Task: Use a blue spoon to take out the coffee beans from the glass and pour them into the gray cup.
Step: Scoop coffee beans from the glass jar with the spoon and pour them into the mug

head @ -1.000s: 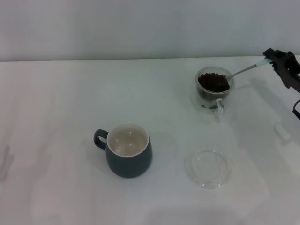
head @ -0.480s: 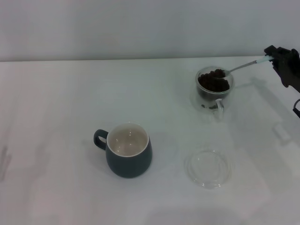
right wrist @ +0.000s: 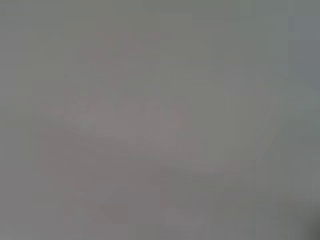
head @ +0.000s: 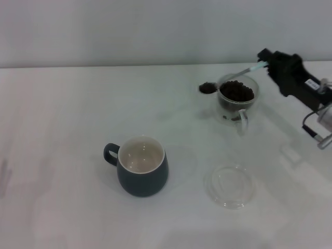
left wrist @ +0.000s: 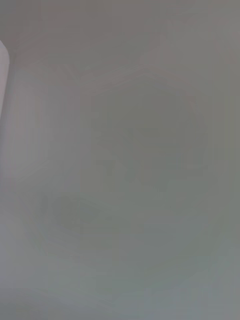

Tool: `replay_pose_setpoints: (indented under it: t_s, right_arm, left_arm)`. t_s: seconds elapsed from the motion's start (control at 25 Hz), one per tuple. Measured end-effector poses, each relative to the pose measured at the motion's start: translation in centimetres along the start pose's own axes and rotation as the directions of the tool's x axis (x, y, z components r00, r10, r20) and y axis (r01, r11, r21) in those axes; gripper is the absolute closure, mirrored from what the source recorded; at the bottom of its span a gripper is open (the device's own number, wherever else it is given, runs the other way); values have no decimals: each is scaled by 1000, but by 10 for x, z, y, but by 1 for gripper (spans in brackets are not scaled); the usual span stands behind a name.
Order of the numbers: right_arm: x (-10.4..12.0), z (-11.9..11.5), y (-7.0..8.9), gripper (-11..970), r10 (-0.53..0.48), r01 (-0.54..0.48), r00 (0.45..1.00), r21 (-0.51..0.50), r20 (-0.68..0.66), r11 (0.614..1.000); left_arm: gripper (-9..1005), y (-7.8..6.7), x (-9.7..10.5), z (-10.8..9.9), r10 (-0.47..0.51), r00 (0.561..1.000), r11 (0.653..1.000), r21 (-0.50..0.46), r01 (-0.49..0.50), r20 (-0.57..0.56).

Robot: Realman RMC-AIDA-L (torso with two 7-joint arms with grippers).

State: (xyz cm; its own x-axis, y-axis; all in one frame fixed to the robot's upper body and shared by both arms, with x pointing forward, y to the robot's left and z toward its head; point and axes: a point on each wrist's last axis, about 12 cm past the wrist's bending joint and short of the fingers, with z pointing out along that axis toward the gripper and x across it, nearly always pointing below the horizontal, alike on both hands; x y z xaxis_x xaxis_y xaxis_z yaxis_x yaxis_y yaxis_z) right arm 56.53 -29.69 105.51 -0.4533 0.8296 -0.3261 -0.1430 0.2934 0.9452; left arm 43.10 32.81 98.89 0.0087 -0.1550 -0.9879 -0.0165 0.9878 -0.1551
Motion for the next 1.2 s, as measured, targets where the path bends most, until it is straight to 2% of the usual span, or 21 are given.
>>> replay_pose_setpoints:
  t_s: [0.28, 0.44, 0.8, 1.04, 1.08, 1.12, 1.16, 1.2]
  right_arm:
    - [25, 13, 6, 808, -22, 19, 989, -18, -147, 1000]
    - [48, 27, 16, 808, -66, 52, 958, -58, -278, 997]
    - [61, 34, 21, 808, -122, 98, 930, -85, -348, 992]
    - [66, 37, 26, 809, -260, 216, 896, -157, -360, 964]
    - [68, 37, 28, 809, -288, 239, 886, -176, -362, 955]
    - [71, 38, 33, 809, -371, 305, 859, -231, -353, 924]
    - [71, 38, 33, 809, -371, 305, 859, -231, -353, 924]
    - [72, 38, 35, 809, -413, 339, 843, -258, -343, 905]
  left_arm:
    - [103, 0, 0, 1, 2, 1000, 1000, 1, -2, -1]
    - [103, -1, 0, 2, 1, 1000, 1000, 2, -1, -3]
    - [104, -1, 0, 2, -1, 1000, 1000, 3, 1, -3]
    - [104, -3, 0, 4, 0, 1000, 1000, 8, 0, -1]
    - [104, -3, 0, 5, 0, 1000, 1000, 8, 0, -1]
    - [103, -3, 0, 5, 0, 1000, 1000, 8, 0, -1]
    - [103, -2, 0, 5, 1, 1000, 1000, 9, -1, 0]
    - [103, -2, -1, 5, 2, 1000, 1000, 9, -2, 0]
